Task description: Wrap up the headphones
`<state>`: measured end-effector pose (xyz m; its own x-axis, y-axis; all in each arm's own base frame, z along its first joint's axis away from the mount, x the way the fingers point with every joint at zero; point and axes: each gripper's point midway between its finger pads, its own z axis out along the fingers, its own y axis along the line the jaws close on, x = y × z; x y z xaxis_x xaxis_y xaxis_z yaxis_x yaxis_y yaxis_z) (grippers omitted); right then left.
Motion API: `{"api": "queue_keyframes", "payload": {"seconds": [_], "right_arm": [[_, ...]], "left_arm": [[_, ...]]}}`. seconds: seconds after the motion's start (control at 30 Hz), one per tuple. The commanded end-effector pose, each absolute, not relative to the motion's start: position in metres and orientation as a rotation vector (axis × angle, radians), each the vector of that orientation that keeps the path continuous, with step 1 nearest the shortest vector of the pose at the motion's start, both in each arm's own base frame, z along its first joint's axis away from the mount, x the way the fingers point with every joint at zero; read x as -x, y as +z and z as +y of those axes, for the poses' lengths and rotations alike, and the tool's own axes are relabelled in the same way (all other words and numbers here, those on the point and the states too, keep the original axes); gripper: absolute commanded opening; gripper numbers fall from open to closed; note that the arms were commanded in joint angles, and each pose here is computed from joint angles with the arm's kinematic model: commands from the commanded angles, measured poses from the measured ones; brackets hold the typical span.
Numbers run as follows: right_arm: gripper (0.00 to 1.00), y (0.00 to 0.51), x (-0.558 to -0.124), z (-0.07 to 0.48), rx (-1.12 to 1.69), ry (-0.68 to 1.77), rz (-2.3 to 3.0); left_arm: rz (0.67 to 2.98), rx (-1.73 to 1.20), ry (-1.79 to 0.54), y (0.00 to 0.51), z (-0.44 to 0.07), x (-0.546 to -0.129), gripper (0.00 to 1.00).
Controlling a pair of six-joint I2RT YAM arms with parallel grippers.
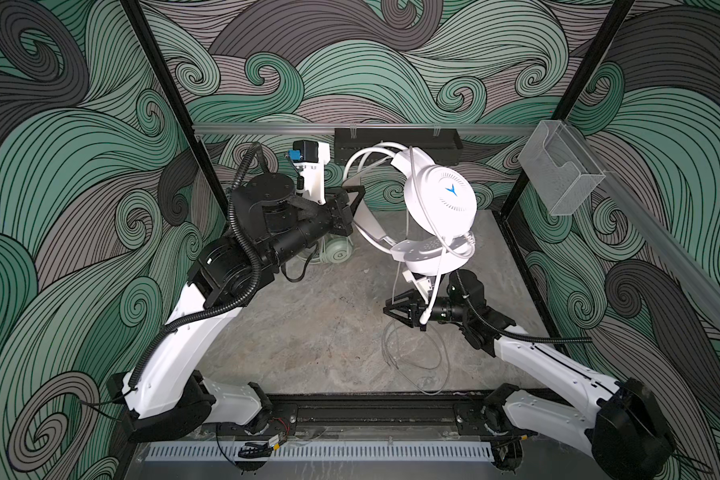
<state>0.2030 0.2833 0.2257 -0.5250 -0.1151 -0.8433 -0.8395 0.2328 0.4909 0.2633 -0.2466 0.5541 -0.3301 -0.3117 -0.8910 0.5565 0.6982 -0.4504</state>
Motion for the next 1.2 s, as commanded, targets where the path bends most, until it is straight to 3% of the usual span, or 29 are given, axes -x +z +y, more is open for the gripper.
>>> {"api": "queue_keyframes", "payload": {"seconds": [0.0,0.23,0.37,0.93,1.17], "right_arm": [[0.31,0.228,-0.199,0.286,0.908,1.352,1.79],[0.08,0.229,-0.195,0.284,0.929,1.317,1.814],[0.0,0.226,-0.187,0.273,0.959,1.18,1.87],[0.0,0.265,-0.128,0.239,1.252,0.673,1.914],[0.0,0.264,-0.114,0.248,1.352,0.561,1.887]], "left_arm": [[1.582,-0.126,-0.967,0.589,-0.233,-0.256,0.0],[1.593,-0.077,-0.932,0.584,-0.225,-0.262,0.0],[1.603,0.031,-0.881,0.575,-0.21,-0.276,0.0],[1.648,0.268,-0.595,0.517,-0.178,-0.34,0.0],[1.656,0.34,-0.676,0.508,-0.181,-0.356,0.0]]}}
